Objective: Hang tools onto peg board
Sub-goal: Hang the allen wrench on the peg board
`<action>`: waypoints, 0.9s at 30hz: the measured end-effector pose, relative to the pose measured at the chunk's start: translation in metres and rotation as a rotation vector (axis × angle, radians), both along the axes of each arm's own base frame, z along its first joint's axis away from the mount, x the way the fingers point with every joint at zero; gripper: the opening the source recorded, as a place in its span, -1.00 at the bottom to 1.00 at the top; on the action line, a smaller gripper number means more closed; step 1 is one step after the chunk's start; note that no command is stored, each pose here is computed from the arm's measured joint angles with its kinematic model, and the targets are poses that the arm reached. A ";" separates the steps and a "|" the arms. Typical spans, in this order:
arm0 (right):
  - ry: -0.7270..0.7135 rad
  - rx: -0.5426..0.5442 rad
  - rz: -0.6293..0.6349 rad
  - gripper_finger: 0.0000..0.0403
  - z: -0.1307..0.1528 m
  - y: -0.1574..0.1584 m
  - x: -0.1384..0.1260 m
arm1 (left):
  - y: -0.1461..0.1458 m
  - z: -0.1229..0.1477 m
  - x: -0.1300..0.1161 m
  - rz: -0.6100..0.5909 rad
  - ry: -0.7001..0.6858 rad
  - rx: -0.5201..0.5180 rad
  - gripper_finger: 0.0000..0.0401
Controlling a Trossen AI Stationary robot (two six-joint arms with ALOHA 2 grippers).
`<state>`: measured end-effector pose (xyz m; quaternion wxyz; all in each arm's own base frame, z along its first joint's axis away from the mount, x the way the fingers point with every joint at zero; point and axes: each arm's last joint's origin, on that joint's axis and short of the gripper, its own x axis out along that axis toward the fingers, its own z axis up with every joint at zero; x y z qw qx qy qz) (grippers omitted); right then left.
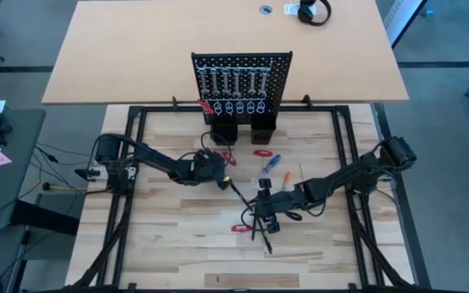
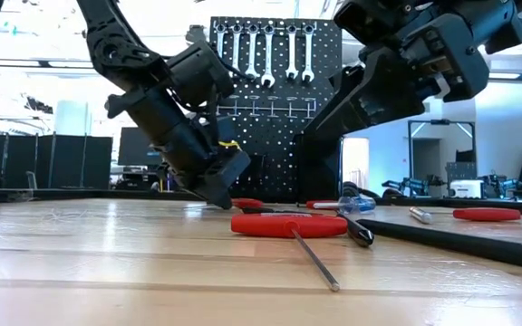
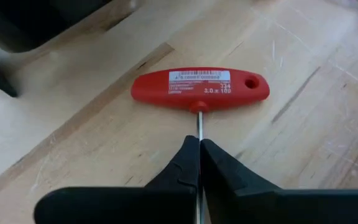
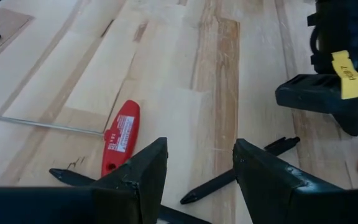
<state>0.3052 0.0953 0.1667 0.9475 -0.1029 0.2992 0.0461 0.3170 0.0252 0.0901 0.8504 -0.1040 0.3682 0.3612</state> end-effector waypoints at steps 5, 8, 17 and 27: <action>-0.004 -0.017 -0.023 -0.05 -0.003 0.000 0.001 | -0.028 0.014 -0.004 -0.102 0.017 0.042 -1.00; -0.009 -0.043 -0.046 -0.05 -0.005 -0.001 0.003 | -0.049 0.027 -0.013 -0.190 0.040 0.078 -1.00; -0.190 -0.122 -0.007 -0.05 -0.019 0.008 0.022 | -0.081 0.048 -0.074 -0.469 -0.333 0.158 -1.00; -0.526 0.235 -0.320 -0.05 0.000 -0.024 0.052 | -0.095 0.057 -0.091 -0.316 -0.449 0.460 -1.00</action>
